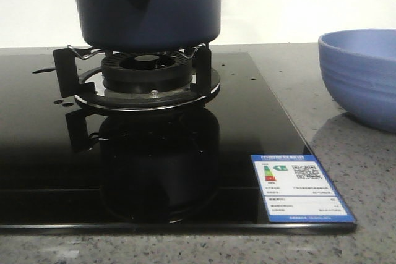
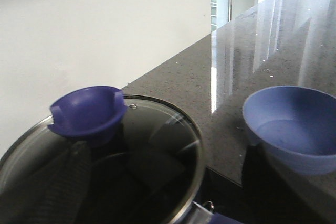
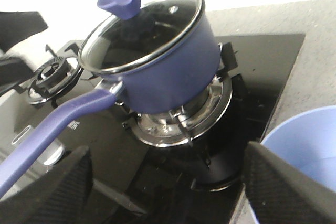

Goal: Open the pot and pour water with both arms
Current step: 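Move the left gripper to the pot lid and grasp its purple knob, then lift the glass lid up off the blue pot with the left gripper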

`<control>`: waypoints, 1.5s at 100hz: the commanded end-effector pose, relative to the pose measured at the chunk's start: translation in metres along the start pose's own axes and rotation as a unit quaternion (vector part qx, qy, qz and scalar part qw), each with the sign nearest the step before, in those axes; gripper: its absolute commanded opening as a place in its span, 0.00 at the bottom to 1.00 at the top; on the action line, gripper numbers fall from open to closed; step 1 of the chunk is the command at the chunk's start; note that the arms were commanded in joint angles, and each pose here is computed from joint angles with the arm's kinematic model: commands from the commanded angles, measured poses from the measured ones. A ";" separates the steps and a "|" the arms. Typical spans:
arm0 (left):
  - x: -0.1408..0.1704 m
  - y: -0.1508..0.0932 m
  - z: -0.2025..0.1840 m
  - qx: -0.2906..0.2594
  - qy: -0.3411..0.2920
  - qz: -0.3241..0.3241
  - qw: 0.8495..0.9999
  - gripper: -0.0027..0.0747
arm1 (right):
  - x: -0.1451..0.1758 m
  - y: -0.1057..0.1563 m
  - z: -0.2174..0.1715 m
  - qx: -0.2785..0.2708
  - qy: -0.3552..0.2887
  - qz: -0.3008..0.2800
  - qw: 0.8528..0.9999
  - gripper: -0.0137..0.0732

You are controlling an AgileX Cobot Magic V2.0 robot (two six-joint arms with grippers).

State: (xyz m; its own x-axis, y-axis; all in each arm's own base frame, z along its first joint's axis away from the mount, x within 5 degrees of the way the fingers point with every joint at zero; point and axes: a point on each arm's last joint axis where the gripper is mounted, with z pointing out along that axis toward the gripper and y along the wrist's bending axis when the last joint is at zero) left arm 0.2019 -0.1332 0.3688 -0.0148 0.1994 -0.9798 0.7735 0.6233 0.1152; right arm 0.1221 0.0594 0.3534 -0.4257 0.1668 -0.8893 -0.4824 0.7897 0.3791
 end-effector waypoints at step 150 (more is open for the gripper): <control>0.008 0.070 0.069 0.098 -0.102 -0.029 0.989 0.71 | -0.016 0.005 -0.006 0.000 -0.050 0.003 0.999 0.77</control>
State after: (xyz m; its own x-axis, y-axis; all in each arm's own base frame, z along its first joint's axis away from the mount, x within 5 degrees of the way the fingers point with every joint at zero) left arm 0.3078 -0.1342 0.3309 -0.0066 0.0963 -0.9953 0.8732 0.4857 0.0412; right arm 0.1228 0.0589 0.3544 -0.4176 0.1779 -0.8910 -0.4778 0.7911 0.3819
